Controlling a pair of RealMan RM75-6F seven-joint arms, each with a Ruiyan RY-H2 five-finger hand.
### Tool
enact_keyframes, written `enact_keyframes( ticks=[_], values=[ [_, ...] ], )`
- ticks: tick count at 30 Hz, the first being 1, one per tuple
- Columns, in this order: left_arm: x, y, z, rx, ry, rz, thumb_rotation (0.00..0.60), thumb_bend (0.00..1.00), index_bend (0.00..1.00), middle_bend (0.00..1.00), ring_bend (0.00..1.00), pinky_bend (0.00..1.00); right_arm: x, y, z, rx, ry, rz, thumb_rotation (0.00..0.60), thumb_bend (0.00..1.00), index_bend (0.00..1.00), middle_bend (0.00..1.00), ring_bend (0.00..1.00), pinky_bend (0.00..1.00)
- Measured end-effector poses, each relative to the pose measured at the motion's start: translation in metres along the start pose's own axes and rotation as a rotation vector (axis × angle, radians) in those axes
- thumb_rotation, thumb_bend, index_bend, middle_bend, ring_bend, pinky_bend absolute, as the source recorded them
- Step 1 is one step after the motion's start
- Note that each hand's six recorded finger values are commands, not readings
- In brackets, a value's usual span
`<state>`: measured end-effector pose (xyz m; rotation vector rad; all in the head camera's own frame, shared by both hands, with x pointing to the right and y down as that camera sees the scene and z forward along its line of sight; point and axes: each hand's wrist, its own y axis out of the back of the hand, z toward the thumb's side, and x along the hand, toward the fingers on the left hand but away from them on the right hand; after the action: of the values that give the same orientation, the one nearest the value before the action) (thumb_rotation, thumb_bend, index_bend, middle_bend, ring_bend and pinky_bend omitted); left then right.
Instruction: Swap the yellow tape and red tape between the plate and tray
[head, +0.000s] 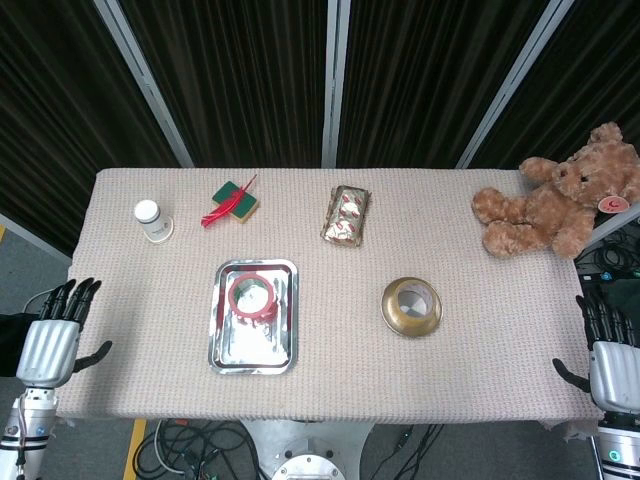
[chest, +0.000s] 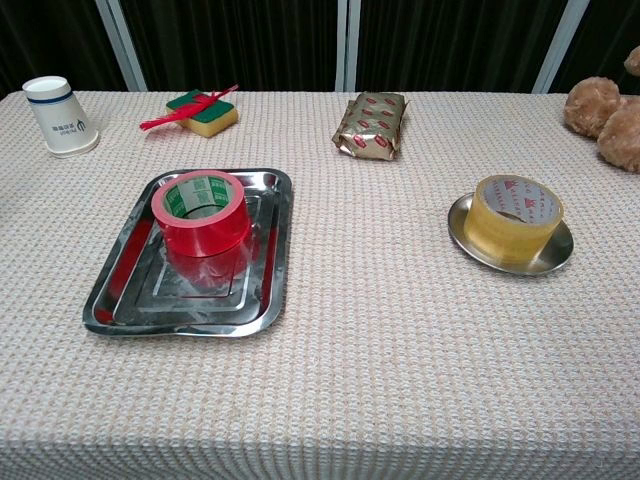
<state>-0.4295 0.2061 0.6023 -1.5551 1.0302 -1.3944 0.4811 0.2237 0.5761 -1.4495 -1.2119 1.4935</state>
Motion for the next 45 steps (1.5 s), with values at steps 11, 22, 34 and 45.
enact_keyframes(
  ticks=[11, 22, 34, 45],
  values=[
    [0.001, -0.004, 0.002, -0.007, -0.011, -0.012, 0.6, 0.16, 0.06, 0.06, 0.0, 0.09, -0.011, -0.003, 0.015, -0.005, 0.042, 0.029, 0.6, 0.07, 0.0, 0.0, 0.0, 0.0],
    [-0.002, -0.014, 0.006, -0.024, -0.023, -0.032, 0.6, 0.16, 0.06, 0.06, 0.0, 0.09, -0.054, -0.015, 0.066, 0.032, 0.193, 0.185, 0.6, 0.05, 0.0, 0.0, 0.0, 0.0],
    [-0.002, -0.017, 0.005, -0.044, -0.021, -0.033, 0.6, 0.16, 0.06, 0.06, 0.0, 0.09, -0.104, -0.055, 0.157, 0.081, 0.408, 0.378, 0.6, 0.02, 0.0, 0.0, 0.0, 0.0],
    [-0.005, -0.02, -0.002, -0.056, -0.009, -0.033, 0.6, 0.16, 0.06, 0.06, 0.0, 0.09, -0.115, -0.092, 0.196, 0.123, 0.457, 0.479, 0.6, 0.02, 0.0, 0.01, 0.0, 0.0]
  ],
)
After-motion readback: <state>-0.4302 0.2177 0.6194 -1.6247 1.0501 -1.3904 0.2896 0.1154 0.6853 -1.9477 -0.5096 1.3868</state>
